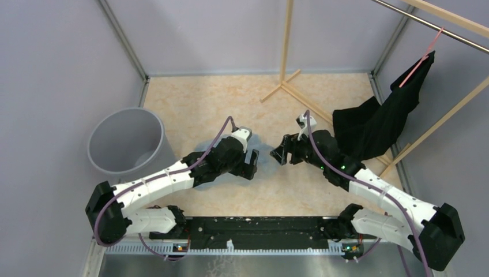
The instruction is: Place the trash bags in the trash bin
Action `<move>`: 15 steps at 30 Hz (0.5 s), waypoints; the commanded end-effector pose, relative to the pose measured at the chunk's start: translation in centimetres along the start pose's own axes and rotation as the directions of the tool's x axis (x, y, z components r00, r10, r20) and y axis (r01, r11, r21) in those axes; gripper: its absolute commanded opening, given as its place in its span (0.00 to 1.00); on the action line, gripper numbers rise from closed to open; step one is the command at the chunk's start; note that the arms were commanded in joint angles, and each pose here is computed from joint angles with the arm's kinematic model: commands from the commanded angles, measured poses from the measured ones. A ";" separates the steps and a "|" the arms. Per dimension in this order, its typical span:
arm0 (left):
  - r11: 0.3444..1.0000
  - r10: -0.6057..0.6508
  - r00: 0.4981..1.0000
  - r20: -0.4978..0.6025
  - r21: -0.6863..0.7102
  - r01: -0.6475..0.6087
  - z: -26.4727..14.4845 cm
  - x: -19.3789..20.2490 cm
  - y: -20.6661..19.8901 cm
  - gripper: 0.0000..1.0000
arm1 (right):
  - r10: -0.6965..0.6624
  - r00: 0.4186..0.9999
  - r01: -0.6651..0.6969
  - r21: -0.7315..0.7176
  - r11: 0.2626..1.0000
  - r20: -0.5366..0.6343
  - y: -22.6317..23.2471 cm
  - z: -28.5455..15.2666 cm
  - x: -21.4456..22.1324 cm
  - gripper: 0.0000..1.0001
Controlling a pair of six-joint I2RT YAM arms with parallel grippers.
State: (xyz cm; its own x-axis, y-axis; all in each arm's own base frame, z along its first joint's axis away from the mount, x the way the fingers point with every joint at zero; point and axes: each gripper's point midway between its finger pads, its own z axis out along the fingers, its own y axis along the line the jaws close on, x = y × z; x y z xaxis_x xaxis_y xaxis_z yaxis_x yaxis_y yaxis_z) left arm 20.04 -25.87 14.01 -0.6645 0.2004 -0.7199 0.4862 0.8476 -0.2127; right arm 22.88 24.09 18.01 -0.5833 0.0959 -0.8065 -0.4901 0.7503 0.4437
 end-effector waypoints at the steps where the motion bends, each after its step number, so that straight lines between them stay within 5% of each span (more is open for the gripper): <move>1: 0.999 -0.043 0.999 0.025 -0.029 0.043 0.3 -1.0 0.1 0.98 | 0.020 1.000 -0.020 -0.004 1.000 0.007 0.0 1.2 0.5 0.68; 7: 0.989 -0.141 0.990 -0.013 -0.046 0.140 2.1 -0.9 2.0 0.98 | 0.020 1.000 -0.020 -0.019 1.000 -0.014 1.0 3.9 1.9 0.52; 11: 0.972 -0.233 0.972 -0.038 -0.013 0.233 4.4 -1.2 3.3 0.98 | 0.046 0.998 -0.049 0.096 0.994 0.037 -1.4 4.3 1.8 0.00; 15: 0.942 -0.303 0.949 -0.089 0.124 0.312 8.2 -1.6 1.8 0.99 | 0.143 0.968 -0.164 0.089 0.982 0.206 -2.6 3.6 1.2 0.00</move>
State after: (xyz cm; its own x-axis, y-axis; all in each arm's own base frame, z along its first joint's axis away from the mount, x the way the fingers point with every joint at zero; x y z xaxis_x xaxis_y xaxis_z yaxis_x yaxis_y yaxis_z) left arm 24.94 -24.62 9.62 -0.8057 0.0351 -0.5912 0.2862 0.8971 -0.3367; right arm 24.41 25.41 12.18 -0.6229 0.1346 -0.7706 -0.3804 0.8087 0.4487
